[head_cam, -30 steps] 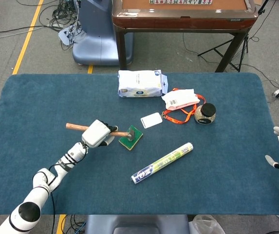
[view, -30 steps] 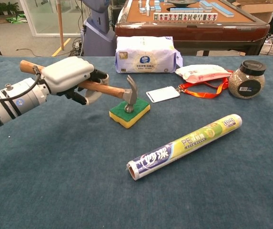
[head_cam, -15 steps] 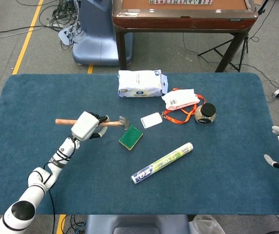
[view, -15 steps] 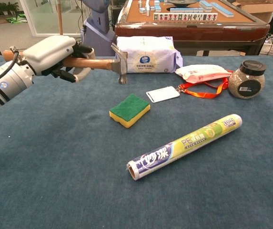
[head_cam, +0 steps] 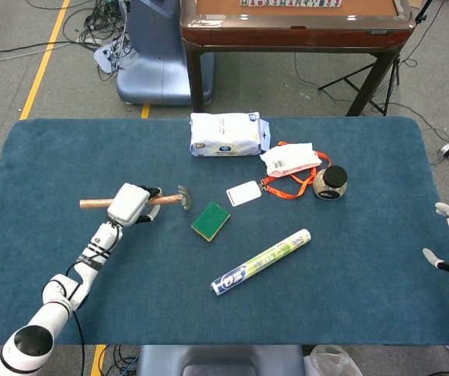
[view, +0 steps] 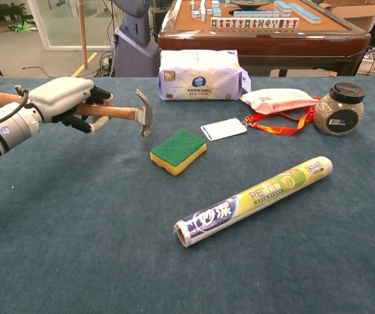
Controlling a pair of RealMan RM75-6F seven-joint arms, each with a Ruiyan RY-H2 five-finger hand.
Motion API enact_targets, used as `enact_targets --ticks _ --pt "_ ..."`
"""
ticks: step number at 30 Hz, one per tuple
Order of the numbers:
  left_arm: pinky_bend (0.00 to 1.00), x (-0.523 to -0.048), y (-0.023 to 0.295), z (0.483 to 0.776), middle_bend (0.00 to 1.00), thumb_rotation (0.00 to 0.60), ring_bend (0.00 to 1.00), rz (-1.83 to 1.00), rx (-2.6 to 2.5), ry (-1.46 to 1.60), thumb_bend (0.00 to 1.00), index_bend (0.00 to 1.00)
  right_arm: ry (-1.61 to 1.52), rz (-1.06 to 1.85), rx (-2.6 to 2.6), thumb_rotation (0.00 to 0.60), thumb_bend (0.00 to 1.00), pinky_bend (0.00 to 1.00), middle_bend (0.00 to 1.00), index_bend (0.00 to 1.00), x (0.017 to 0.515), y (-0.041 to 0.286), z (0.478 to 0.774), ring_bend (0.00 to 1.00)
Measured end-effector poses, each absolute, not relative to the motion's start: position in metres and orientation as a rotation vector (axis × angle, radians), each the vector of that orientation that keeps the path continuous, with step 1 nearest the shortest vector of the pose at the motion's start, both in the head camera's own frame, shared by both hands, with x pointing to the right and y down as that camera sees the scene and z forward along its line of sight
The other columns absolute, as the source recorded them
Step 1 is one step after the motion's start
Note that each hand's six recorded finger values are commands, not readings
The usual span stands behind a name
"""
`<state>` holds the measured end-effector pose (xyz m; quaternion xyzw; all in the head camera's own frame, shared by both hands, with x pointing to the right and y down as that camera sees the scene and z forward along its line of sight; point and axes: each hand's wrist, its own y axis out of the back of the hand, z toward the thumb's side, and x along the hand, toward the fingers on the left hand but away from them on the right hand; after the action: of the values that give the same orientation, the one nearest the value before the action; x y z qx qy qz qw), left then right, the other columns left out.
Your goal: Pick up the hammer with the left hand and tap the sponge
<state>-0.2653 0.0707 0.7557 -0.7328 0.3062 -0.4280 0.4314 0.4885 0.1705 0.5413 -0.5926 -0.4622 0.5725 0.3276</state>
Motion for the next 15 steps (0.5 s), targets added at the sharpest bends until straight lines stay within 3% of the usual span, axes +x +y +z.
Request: enact_targets --ticks 5,11,15 --pt "0.28 -0.266 0.072 0.755 0.09 0.6 0.12 -1.093 -1.851 0.791 0.25 0.01 -1.218 1.499 -1.546 0.6 0.16 0.21 0.26 0.21 0.49 0.171 0.54 0.16" --pt "0.23 -0.272 0.079 0.747 0.06 0.6 0.08 -1.135 -1.904 0.833 0.25 0.0 -1.221 1.509 -1.544 0.6 0.16 0.21 0.26 0.21 0.493 0.172 0.54 0.16" --pt "0.23 -0.285 0.088 0.732 0.06 0.6 0.09 -1.192 -1.911 0.866 0.25 0.06 -1.216 1.518 -1.549 0.6 0.16 0.21 0.26 0.21 0.494 0.171 0.542 0.16"
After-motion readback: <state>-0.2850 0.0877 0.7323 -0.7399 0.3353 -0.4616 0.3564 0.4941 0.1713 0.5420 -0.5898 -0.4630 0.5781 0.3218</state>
